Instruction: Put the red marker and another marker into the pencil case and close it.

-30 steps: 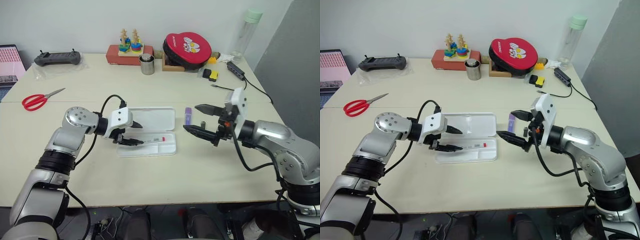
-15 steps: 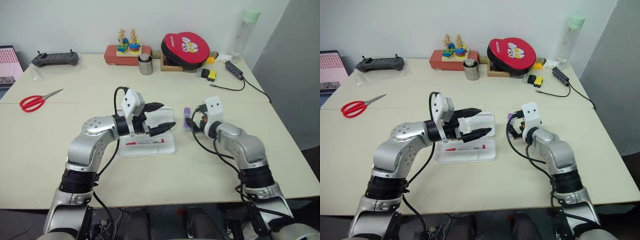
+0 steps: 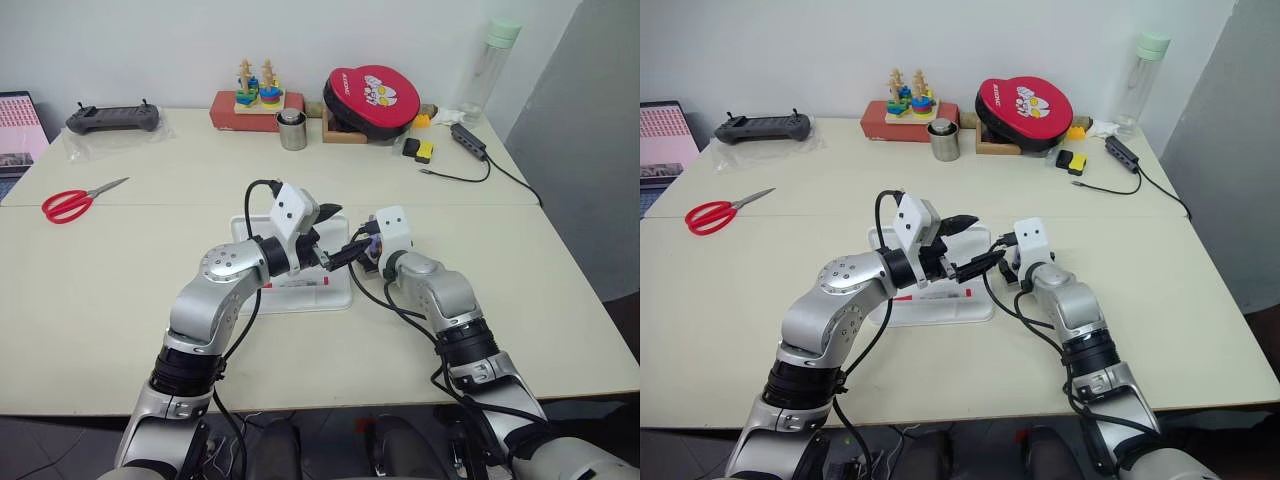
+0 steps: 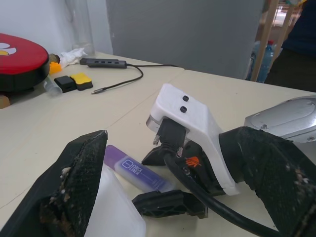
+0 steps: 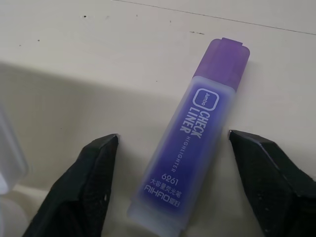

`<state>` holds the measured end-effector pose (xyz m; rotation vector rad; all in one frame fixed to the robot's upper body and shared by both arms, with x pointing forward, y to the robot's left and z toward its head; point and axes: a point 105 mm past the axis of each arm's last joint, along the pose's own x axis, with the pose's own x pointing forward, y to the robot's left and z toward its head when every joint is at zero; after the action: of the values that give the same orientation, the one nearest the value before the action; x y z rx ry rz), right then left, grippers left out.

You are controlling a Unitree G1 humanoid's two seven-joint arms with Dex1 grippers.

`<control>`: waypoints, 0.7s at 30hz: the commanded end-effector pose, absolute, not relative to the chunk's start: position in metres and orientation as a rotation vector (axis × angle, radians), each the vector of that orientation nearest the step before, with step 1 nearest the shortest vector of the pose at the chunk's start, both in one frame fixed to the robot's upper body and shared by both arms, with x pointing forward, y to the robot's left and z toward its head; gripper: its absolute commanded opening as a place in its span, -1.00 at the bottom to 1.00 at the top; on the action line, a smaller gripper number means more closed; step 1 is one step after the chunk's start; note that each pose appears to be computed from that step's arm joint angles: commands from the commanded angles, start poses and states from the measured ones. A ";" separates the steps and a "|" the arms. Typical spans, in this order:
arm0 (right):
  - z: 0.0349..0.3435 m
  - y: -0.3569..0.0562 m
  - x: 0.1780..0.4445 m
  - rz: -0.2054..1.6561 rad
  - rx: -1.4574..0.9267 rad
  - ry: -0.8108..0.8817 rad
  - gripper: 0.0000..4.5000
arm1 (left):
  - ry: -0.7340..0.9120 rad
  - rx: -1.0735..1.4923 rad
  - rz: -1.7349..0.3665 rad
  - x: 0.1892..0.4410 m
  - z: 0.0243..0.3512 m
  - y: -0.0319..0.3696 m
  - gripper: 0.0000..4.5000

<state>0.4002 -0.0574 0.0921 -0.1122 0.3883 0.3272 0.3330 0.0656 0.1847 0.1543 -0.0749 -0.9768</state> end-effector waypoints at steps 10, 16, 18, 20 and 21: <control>0.096 -0.080 0.409 0.207 -0.047 0.385 -0.52 | -0.138 0.159 -0.938 0.338 0.201 0.061 1.00; 0.155 -0.090 0.422 0.216 0.035 0.138 -0.52 | -0.173 0.128 -0.907 0.337 0.216 0.075 1.00; 0.185 -0.085 0.420 0.307 0.053 0.028 -0.52 | -0.192 0.142 -0.892 0.333 0.224 0.089 1.00; 0.217 -0.073 0.409 0.472 0.052 -0.078 -0.52 | -0.185 0.154 -0.864 0.328 0.231 0.111 1.00; 0.229 -0.066 0.402 0.558 0.033 -0.121 -0.52 | -0.174 0.163 -0.865 0.323 0.232 0.121 1.00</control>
<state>0.4171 -0.0844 0.1736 0.0378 0.0769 0.3771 0.3356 0.1048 0.2131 0.1526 -0.1209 -0.8625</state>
